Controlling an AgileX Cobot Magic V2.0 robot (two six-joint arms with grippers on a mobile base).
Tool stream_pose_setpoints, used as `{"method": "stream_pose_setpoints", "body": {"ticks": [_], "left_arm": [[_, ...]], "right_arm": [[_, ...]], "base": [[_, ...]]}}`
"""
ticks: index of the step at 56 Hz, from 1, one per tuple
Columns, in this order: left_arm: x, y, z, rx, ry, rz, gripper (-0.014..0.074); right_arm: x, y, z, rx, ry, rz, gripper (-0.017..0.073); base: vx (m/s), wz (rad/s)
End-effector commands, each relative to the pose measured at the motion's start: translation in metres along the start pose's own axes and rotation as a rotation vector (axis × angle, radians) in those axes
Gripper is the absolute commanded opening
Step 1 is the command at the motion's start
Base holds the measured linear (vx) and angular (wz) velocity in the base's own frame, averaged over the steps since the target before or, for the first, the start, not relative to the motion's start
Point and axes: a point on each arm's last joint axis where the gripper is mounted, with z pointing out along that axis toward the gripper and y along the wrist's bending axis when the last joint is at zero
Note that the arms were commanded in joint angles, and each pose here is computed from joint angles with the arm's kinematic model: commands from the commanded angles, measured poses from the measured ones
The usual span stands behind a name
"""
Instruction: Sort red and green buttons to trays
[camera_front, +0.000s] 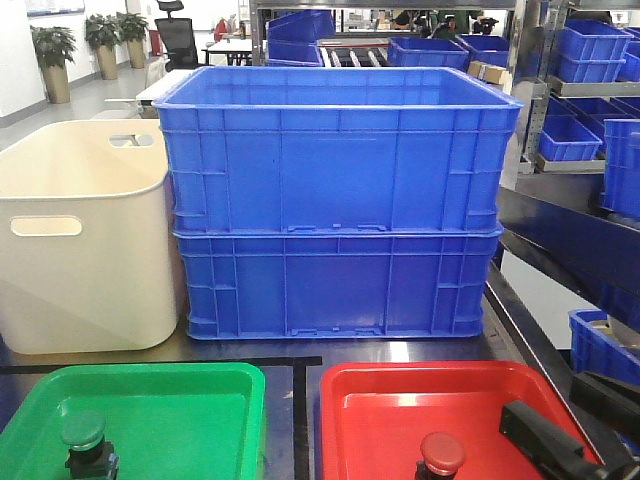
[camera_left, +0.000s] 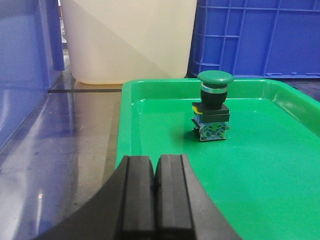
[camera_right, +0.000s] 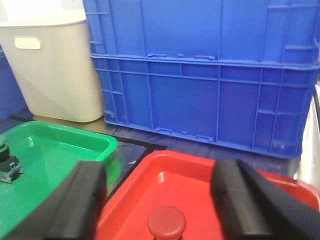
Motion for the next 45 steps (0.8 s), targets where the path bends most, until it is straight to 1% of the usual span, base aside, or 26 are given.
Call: {"method": "stream_pose_setpoints", "body": {"ticks": [1, 7, 10, 13, 15, 17, 19, 24, 28, 33, 37, 45], "left_arm": [[-0.017, 0.000, -0.003, 0.000, -0.124, -0.017, -0.0007], [-0.017, 0.000, -0.003, 0.000, -0.124, -0.017, -0.0007], [-0.017, 0.000, -0.003, 0.000, -0.124, -0.017, -0.0007], [-0.017, 0.000, -0.003, 0.000, -0.124, -0.017, -0.0007], [-0.017, 0.000, -0.003, 0.000, -0.124, -0.017, -0.0007], [-0.017, 0.000, -0.003, 0.000, -0.124, -0.017, -0.0007], [-0.017, 0.000, -0.003, 0.000, -0.124, -0.017, -0.0007], [-0.017, 0.000, -0.003, 0.000, -0.124, -0.017, -0.0007], [-0.017, 0.000, -0.003, 0.000, -0.124, -0.017, -0.0007], [-0.017, 0.000, -0.003, 0.000, -0.124, -0.017, -0.0007], [-0.017, 0.000, -0.003, 0.000, -0.124, -0.017, -0.0007], [-0.017, 0.000, -0.003, 0.000, -0.124, -0.017, -0.0007]], "right_arm": [[-0.019, 0.003, -0.008, -0.024, -0.109, -0.018, 0.0382], [-0.021, 0.001, -0.020, -0.008, -0.120, -0.034, 0.0259], [-0.022, 0.001, -0.027, -0.004, -0.129, -0.082, 0.0183], [-0.019, 0.001, -0.034, 0.004, -0.147, -0.163, 0.0092], [-0.015, -0.001, -0.039, 0.017, -0.175, -0.190, 0.0028], [-0.007, -0.003, -0.045, 0.037, -0.210, -0.198, -0.0016], [0.002, -0.006, -0.050, 0.059, -0.243, -0.186, -0.0015], [0.035, -0.013, -0.063, 0.121, -0.306, -0.126, -0.0014], [0.060, -0.018, -0.073, 0.177, -0.335, -0.104, -0.0013], [0.092, -0.023, -0.080, 0.250, -0.320, -0.100, -0.0012], [0.110, -0.027, -0.083, 0.309, -0.295, -0.096, -0.0013], [0.123, -0.032, -0.088, 0.417, -0.279, -0.096, -0.0013]], "base": [[0.00, 0.00], [0.00, 0.00], [0.00, 0.00], [0.00, 0.00], [0.00, 0.00], [0.00, 0.00], [0.00, 0.00], [0.00, 0.00], [0.00, 0.00], [0.00, 0.00], [0.00, 0.00], [0.00, 0.00]]}}
